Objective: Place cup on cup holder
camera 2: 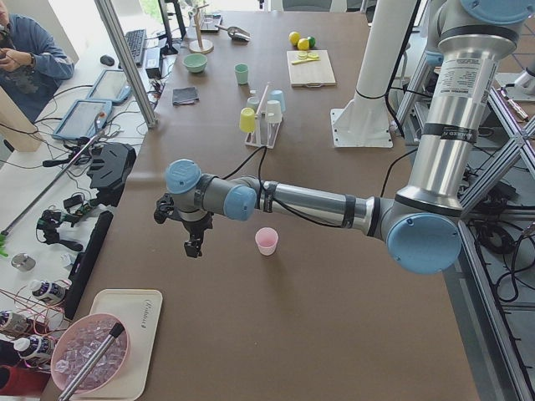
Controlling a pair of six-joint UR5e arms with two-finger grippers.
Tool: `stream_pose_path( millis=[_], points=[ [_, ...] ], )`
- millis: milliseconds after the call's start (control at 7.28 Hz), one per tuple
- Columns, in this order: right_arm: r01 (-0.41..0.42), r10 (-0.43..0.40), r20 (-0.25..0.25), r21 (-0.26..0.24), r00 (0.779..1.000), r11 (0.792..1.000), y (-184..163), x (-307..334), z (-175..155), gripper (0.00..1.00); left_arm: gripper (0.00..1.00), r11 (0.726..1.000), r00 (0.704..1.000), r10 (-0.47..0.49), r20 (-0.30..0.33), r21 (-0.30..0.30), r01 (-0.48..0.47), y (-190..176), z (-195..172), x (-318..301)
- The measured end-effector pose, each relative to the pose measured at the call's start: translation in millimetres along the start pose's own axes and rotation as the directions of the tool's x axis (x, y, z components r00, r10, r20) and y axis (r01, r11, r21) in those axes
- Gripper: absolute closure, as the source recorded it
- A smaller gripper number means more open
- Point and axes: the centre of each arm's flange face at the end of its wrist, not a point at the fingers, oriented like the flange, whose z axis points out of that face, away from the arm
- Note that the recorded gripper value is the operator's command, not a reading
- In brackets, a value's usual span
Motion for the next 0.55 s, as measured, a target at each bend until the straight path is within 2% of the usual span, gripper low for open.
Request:
stream_pose_path(
  millis=[549],
  points=[
    [0.078,-0.078,0.033,0.017,0.996,0.997,-55,-122,-2,0.00,0.01,1.000,1.000,0.010,0.000,0.003,-0.010,-7,-1,6]
  ],
)
